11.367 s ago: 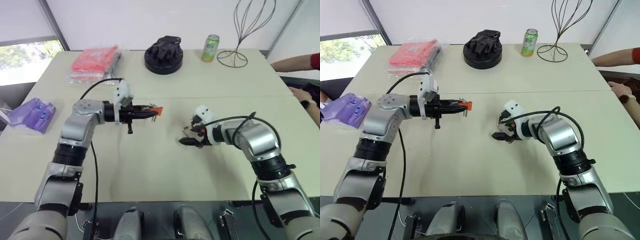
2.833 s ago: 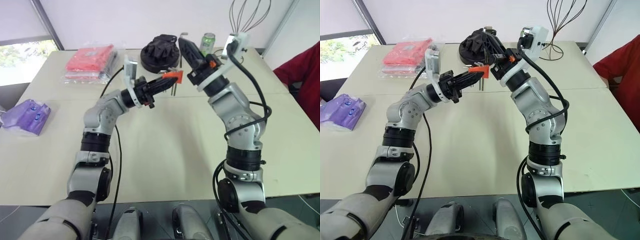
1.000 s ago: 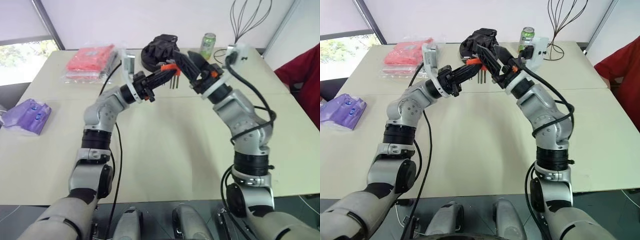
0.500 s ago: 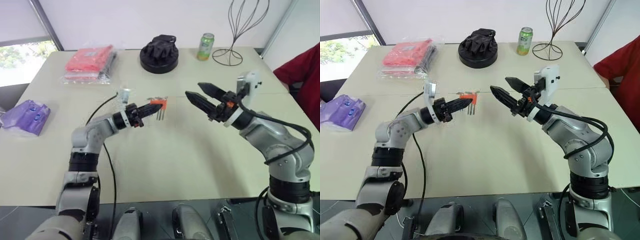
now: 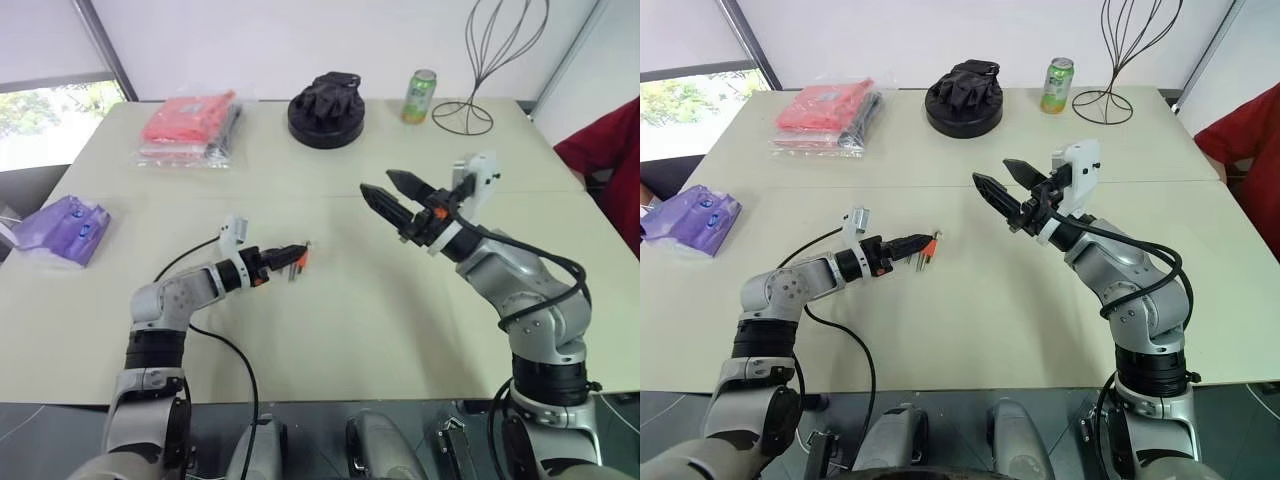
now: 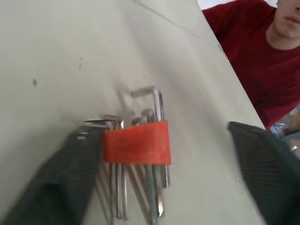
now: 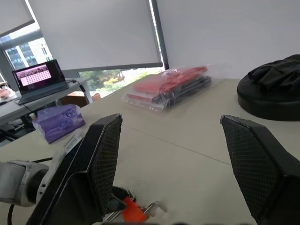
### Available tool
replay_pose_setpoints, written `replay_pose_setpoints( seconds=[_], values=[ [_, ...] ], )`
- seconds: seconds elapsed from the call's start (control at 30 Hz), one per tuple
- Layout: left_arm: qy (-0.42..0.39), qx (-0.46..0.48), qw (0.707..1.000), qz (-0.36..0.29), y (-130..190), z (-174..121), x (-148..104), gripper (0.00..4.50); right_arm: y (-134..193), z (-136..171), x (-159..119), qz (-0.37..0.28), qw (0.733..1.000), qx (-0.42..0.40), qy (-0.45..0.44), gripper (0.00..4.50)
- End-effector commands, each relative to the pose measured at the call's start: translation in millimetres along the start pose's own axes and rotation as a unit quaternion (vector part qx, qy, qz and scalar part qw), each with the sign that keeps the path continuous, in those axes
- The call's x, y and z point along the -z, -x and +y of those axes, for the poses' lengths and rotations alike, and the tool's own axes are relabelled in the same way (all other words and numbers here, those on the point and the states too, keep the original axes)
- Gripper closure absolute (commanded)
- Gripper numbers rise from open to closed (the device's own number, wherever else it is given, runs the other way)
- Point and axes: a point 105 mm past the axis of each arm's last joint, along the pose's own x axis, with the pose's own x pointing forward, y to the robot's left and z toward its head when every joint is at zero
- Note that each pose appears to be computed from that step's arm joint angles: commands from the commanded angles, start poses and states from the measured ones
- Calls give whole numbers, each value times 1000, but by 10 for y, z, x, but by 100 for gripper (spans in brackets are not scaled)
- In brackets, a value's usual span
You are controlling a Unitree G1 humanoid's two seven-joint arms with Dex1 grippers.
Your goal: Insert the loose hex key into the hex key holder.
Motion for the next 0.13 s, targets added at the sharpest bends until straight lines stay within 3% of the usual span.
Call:
replay_pose_setpoints(
  seconds=[0.03,0.13],
  values=[
    [-57,-149,987,6,387,545,4,6,23,14,-97,-14,1000,-5,15,100],
    [-139,-179,974,-20,591,592,-223,6,79,-23,-54,-7,1000,5,11,100]
  ],
)
